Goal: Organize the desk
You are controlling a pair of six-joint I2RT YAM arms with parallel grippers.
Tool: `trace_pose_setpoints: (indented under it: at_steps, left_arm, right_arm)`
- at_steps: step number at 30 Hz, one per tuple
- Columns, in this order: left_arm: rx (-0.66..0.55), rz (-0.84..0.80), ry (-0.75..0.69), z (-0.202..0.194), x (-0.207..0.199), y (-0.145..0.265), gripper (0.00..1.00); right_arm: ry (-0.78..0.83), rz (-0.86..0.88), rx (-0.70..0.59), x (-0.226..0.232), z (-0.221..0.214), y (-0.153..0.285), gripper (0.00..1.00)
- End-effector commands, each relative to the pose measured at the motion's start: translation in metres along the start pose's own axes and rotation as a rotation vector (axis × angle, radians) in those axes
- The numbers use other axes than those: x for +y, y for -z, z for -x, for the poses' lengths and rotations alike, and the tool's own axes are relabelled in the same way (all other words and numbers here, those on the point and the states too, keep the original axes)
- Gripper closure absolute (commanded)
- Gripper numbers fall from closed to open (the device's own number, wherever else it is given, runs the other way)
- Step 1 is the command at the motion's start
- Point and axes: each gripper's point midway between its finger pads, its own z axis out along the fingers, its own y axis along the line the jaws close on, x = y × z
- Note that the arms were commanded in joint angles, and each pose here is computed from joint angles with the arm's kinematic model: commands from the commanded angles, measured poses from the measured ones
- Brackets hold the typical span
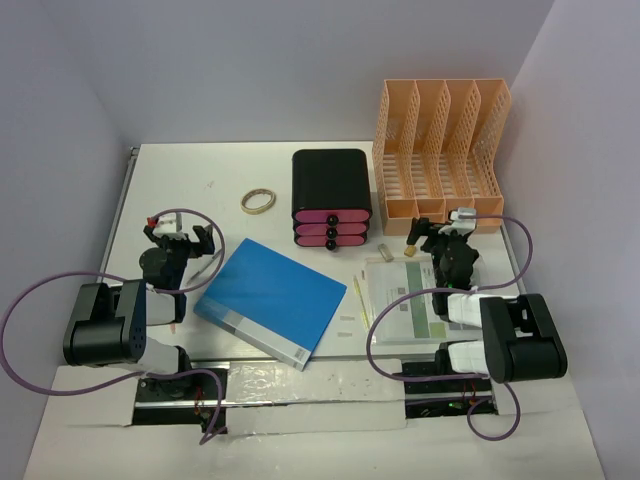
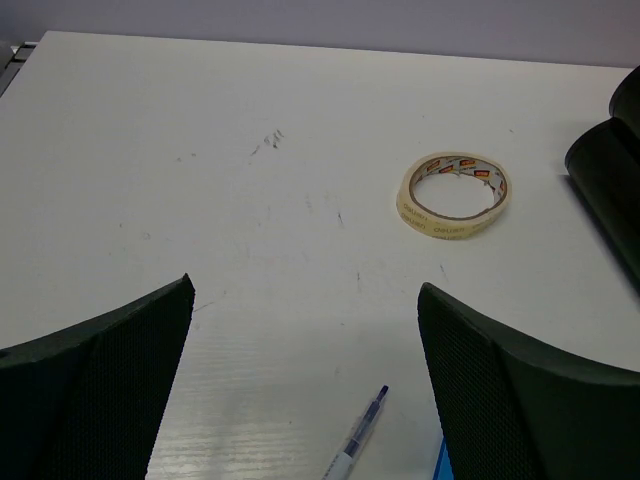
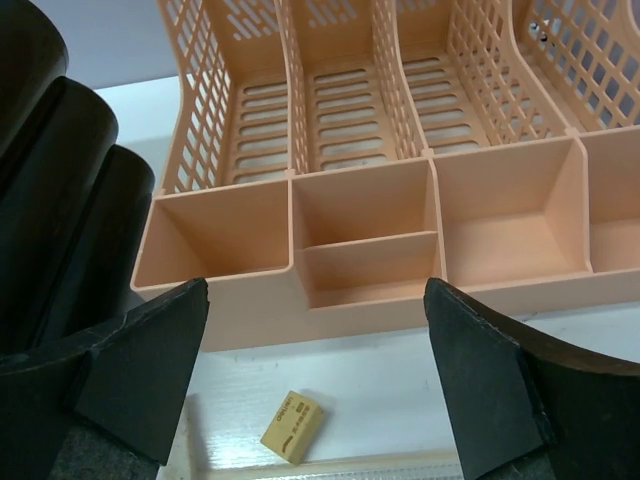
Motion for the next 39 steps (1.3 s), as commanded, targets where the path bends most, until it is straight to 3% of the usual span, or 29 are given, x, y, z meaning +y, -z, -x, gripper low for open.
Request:
trace_pose_setpoints:
  at_steps: [1,4,6,7,9,12,15,16,19,22,25,28,34,39]
  left_arm:
    - [-0.056,-0.004,-0.015,0.017,-0.001,-0.006,0.01]
    - [-0.066,-0.027,-0.021,0.021,-0.003,-0.006,0.01]
    - [-0.074,-0.103,-0.033,0.031,-0.009,-0.006,0.01]
    - [-0.027,-0.121,-0.002,0.031,-0.011,-0.010,0.01]
    - [-0.001,-0.104,0.034,0.067,-0.001,-0.015,0.01]
    - [0.138,-0.065,0.049,0.103,0.009,-0.013,0.07]
    - [0.329,-0.058,-0.069,0.123,0.014,0.014,0.09]
    - [0.337,-0.064,-0.115,0.143,0.013,0.020,0.09]
    - [0.697,-0.087,-0.241,0.104,0.020,0.083,0.10]
    - [0.913,-0.059,-0.301,0.077,0.034,0.123,0.15]
    - [1.050,-0.052,-0.261,0.045,0.036,0.143,0.21]
    - [1.146,-0.060,-0.171,0.025,0.031,0.147,0.28]
    - [1.234,0.070,-0.122,-0.004,0.049,0.140,0.31]
    - [1.311,0.118,-0.116,-0.031,0.058,0.148,0.33]
  right_arm:
    - [0.023,0.039,0.015,0.008,0.019,-0.011,0.07]
    - [-0.055,0.065,0.137,0.023,0.036,-0.015,0.09]
    - [-0.156,0.116,0.204,0.044,0.065,-0.016,0.16]
    - [-0.190,0.126,0.294,0.050,0.059,-0.004,0.21]
    - [-0.268,0.158,0.364,0.070,0.068,0.013,0.25]
    - [-0.235,0.101,0.334,0.091,0.084,0.042,0.26]
    - [-0.248,0.024,0.314,0.096,0.087,0.064,0.25]
    - [-0.254,0.012,0.323,0.093,0.083,0.070,0.25]
    - [-0.293,0.013,0.347,0.095,0.071,0.081,0.23]
    - [-0.284,0.007,0.367,0.093,0.055,0.085,0.21]
    - [-0.284,0.050,0.370,0.099,0.045,0.085,0.21]
    - [-0.280,0.128,0.390,0.112,0.038,0.086,0.19]
    - [-0.351,0.275,0.441,0.142,0.028,0.092,0.16]
    - [-0.371,0.231,0.453,0.134,0.013,0.092,0.15]
